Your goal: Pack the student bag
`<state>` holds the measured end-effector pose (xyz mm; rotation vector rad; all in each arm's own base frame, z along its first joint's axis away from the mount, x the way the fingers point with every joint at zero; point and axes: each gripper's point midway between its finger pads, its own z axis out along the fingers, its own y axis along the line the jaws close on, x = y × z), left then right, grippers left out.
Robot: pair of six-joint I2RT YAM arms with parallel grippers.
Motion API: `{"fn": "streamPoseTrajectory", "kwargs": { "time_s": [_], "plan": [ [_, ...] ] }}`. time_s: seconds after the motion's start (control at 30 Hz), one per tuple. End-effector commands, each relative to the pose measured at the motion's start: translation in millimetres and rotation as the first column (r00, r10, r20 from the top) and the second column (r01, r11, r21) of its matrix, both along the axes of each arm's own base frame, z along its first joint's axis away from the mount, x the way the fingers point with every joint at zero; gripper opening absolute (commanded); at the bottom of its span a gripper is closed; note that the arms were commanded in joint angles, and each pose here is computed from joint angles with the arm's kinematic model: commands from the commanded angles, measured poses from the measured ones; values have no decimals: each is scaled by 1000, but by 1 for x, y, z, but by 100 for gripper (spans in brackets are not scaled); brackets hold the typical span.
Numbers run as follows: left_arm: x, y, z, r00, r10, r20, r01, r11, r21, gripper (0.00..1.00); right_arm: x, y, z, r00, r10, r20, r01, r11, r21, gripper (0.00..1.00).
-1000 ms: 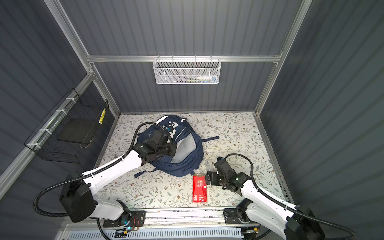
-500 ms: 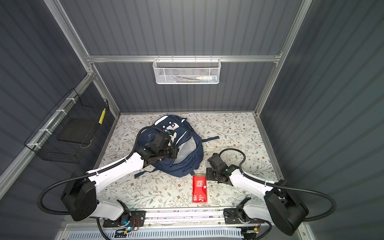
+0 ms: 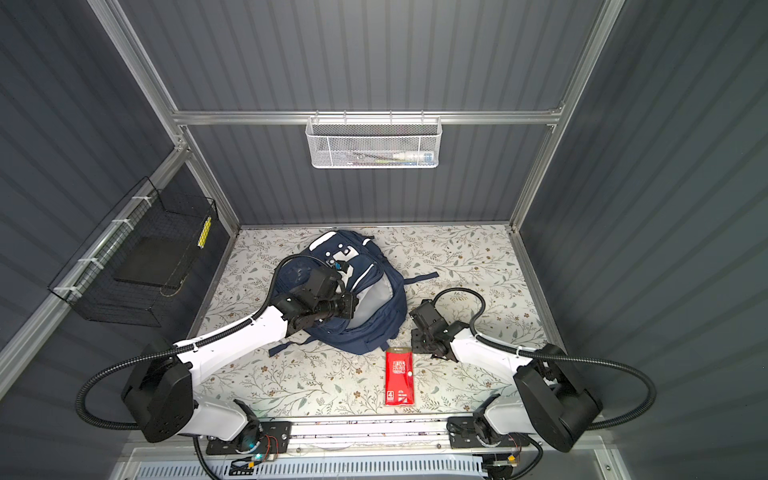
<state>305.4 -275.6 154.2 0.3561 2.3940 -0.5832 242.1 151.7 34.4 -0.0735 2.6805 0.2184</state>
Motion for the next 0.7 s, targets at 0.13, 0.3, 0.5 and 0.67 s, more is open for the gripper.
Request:
{"fn": "streamPoseTrajectory", "kwargs": {
  "time_s": [0.13, 0.3, 0.5, 0.67],
  "plan": [
    [-4, 29, 42, 997, 58, 41, -60, 997, 44, 0, 23, 14, 100, 972, 26, 235, -54, 992, 116, 22],
    [1, 32, 77, 991, 59, 116, -64, 997, 39, 0, 50, 52, 132, 960, 89, 264, -139, 974, 179, 25],
    [11, 34, 112, 979, 46, 200, -61, 996, 68, 0, 91, 129, 153, 950, 137, 280, -233, 909, 345, 24],
    [17, 42, 134, 965, 60, 257, -88, 992, 95, 0, 119, 185, 124, 970, 130, 204, -207, 883, 421, 25]
  ]
}}
